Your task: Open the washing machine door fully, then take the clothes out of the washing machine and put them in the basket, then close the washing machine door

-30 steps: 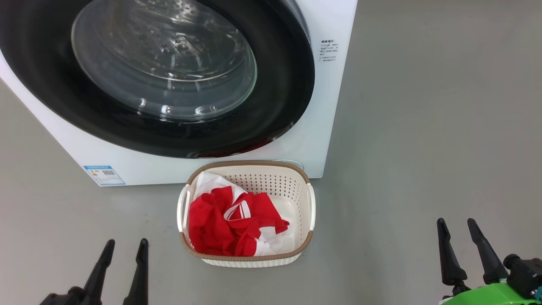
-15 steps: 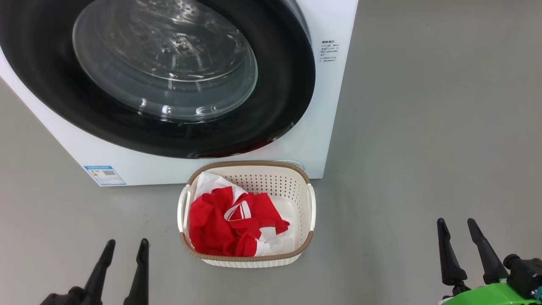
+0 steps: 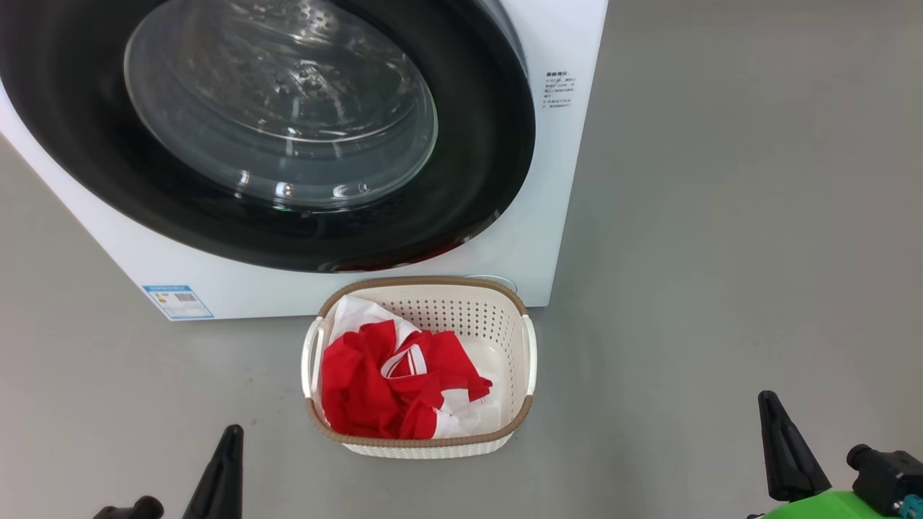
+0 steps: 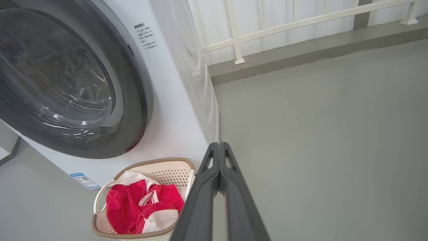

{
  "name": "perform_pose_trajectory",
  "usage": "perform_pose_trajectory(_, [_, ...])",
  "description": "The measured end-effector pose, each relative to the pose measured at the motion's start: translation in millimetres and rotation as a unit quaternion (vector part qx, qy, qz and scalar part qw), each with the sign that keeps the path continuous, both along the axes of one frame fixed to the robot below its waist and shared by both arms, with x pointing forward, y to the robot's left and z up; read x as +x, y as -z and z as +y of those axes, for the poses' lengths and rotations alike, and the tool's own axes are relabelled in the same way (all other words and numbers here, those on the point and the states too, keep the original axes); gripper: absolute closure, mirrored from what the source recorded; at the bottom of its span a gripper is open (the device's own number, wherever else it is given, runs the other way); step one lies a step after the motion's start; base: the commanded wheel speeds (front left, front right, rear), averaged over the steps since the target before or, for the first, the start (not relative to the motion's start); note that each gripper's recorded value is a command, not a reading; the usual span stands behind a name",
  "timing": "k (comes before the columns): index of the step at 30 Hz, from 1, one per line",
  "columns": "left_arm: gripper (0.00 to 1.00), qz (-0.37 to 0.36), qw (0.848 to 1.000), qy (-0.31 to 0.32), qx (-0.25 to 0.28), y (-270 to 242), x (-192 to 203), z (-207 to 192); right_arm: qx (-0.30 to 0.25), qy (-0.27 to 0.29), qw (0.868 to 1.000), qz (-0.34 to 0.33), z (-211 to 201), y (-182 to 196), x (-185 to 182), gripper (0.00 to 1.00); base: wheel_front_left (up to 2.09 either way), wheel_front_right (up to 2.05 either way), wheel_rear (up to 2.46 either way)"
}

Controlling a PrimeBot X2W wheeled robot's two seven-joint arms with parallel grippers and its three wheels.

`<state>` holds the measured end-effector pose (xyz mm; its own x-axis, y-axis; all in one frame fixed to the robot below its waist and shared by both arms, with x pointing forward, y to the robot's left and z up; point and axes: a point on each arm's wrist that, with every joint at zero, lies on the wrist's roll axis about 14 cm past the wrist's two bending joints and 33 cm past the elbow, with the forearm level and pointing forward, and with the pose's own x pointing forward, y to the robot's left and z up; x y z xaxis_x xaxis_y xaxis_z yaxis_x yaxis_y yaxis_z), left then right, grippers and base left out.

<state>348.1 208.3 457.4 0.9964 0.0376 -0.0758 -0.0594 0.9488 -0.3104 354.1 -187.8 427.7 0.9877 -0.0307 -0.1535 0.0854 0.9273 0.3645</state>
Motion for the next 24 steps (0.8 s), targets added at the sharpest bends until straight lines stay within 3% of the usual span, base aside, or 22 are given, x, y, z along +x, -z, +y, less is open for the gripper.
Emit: perform_pose_trajectory(24, [1.00, 0.014, 0.993, -0.023, -0.118, 4.2, 0.2, 1.5, 0.114, 0.041, 0.993, 0.010, -9.0, 0.5, -3.2, 1.00, 0.00, 0.00, 0.00])
